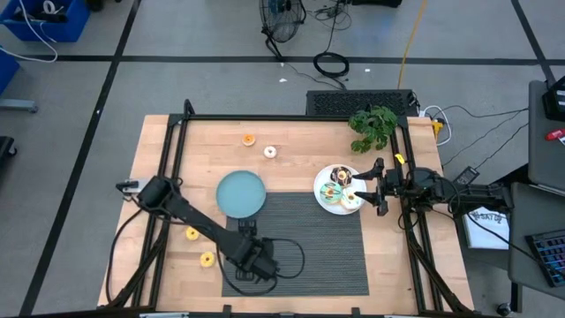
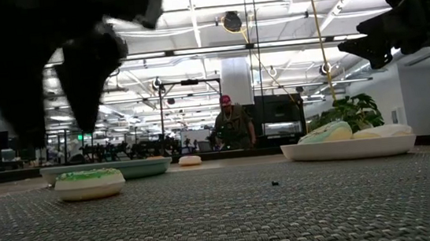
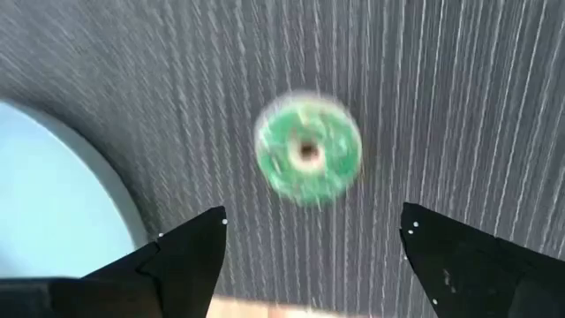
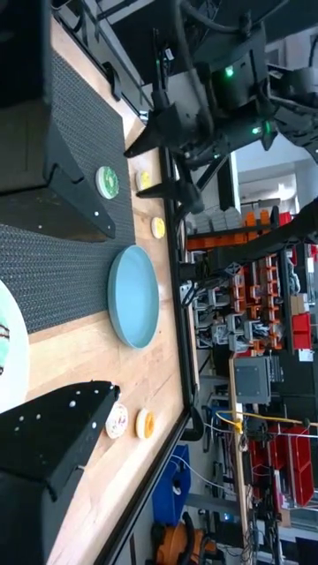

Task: Pick & Place donuts
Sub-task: Put the small green donut on the blue plate

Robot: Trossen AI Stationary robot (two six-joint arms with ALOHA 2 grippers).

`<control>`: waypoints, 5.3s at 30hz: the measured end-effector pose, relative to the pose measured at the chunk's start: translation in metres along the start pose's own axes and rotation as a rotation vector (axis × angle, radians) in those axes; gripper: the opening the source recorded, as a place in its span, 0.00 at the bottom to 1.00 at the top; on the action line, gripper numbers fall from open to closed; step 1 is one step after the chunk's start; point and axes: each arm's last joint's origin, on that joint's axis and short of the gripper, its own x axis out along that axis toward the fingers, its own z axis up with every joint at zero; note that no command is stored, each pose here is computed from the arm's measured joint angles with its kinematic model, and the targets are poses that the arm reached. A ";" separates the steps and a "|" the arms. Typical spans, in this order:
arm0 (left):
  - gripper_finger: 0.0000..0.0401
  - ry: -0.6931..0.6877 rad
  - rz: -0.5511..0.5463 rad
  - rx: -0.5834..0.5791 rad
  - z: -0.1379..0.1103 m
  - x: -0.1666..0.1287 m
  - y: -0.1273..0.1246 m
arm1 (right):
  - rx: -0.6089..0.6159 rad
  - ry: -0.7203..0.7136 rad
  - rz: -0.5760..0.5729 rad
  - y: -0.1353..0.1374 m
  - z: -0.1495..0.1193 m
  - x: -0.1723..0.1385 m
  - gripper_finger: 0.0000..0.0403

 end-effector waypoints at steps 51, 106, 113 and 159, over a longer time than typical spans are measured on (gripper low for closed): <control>0.84 -0.456 -0.188 -0.161 -0.045 0.052 0.029 | 0.000 0.001 0.001 0.000 0.000 0.000 0.62; 0.64 -0.483 -0.146 -0.177 -0.050 0.061 0.032 | 0.000 0.001 0.000 0.000 0.000 0.000 0.62; 0.43 -0.541 -0.200 -0.183 -0.043 0.056 0.029 | 0.000 0.001 0.000 0.000 0.000 0.000 0.62; 0.48 -0.204 0.002 -0.397 -0.019 0.060 0.205 | 0.000 0.001 0.000 0.000 0.000 0.000 0.62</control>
